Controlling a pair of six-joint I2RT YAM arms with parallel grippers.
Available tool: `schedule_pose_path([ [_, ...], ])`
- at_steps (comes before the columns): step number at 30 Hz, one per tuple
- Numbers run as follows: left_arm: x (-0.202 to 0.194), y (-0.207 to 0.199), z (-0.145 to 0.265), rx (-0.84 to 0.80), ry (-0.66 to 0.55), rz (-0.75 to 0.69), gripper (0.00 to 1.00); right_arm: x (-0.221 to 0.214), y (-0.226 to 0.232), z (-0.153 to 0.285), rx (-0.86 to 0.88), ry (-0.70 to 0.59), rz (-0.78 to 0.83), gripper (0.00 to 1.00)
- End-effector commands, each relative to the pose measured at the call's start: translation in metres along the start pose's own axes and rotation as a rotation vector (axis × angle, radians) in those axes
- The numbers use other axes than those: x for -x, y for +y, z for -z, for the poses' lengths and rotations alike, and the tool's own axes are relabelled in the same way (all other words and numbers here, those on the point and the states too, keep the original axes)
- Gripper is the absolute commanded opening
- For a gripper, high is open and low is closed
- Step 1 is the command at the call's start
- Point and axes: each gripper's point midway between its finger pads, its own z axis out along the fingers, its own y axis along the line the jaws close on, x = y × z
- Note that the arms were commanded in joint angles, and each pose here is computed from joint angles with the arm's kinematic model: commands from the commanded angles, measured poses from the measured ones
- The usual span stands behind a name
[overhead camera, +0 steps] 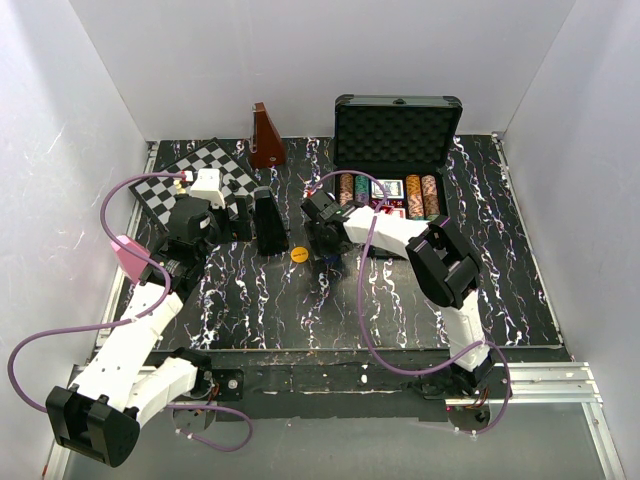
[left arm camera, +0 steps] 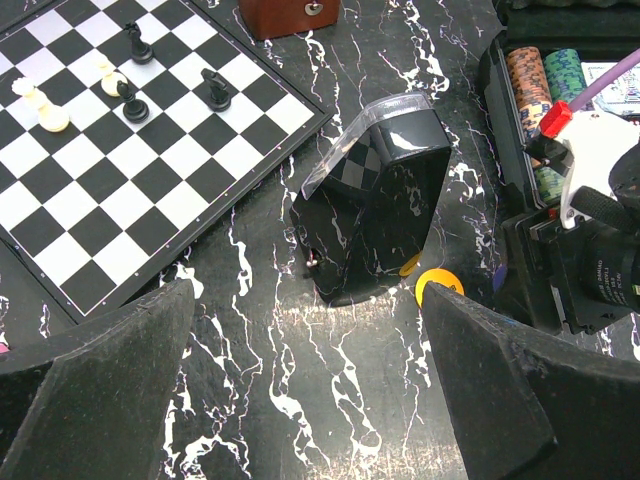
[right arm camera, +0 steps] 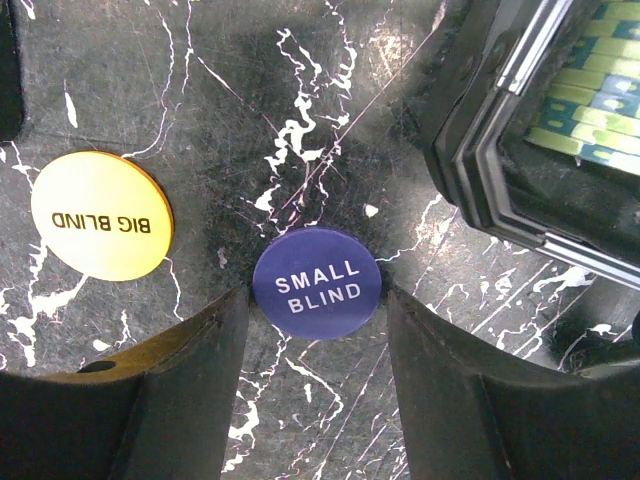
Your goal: Pack up texas hold em set
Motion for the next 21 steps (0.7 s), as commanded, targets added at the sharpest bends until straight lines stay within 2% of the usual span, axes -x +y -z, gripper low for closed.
schedule_pose_path([
  [1, 0.007, 0.000, 0.004, -0.001, -0.027, 0.002, 0.98, 0.001, -0.004, -0.003, -0.031, 0.009, -0.014, 0.64],
  [10, 0.007, 0.000, 0.005, -0.001, -0.029, 0.004, 0.98, -0.004, -0.005, -0.009, -0.045, 0.033, -0.015, 0.59],
  [17, 0.007, 0.000, 0.005, -0.001, -0.029, 0.002, 0.98, 0.000, -0.004, -0.005, -0.041, 0.023, -0.016, 0.47],
  [21, 0.007, 0.000, 0.005, 0.000, -0.029, 0.004, 0.98, 0.005, -0.002, 0.005, -0.026, 0.009, -0.018, 0.44],
])
